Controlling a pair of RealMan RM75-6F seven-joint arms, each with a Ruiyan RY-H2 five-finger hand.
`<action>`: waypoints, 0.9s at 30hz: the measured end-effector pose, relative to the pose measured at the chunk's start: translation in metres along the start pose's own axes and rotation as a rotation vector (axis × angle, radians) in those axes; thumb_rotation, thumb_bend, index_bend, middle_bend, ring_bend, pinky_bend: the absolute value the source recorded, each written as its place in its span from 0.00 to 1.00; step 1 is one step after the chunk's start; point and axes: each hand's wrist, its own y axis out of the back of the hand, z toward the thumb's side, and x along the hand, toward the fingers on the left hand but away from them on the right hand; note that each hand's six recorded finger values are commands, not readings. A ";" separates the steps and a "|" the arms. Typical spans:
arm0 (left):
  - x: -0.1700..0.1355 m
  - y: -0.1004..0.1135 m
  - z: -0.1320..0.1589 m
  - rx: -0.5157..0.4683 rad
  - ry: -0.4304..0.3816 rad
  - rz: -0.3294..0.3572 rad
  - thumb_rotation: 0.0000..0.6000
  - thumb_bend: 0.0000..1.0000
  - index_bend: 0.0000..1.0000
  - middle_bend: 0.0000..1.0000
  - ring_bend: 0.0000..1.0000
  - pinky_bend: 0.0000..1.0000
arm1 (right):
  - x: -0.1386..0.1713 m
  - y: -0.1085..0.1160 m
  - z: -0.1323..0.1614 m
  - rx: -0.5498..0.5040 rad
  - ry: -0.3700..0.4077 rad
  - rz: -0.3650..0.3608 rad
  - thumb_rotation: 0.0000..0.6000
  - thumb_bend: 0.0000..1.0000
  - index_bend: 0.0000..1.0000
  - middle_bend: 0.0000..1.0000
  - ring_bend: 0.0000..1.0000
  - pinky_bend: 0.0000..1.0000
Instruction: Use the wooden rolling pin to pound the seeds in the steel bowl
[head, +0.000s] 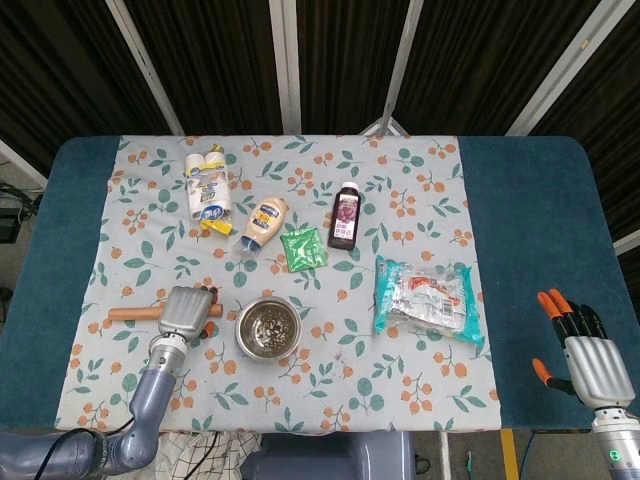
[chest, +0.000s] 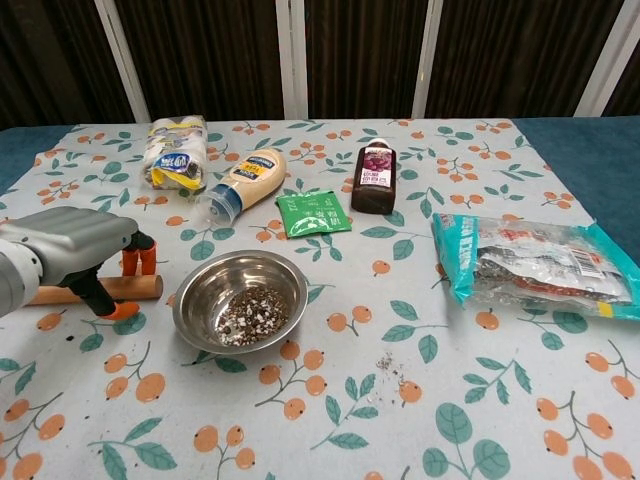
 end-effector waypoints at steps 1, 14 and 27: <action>0.000 0.000 0.000 0.001 0.000 0.001 1.00 0.44 0.39 0.42 0.85 0.96 | 0.000 0.000 0.000 0.000 0.000 0.000 1.00 0.35 0.00 0.00 0.00 0.00; 0.002 -0.003 0.006 0.007 -0.007 -0.003 1.00 0.73 0.58 0.69 0.86 0.96 | 0.000 0.000 0.000 -0.003 -0.003 0.000 1.00 0.35 0.00 0.00 0.00 0.00; -0.005 0.008 -0.005 0.014 -0.014 0.067 1.00 0.89 0.64 0.75 0.87 0.97 | 0.001 0.000 -0.001 -0.011 -0.009 0.000 1.00 0.35 0.00 0.00 0.00 0.00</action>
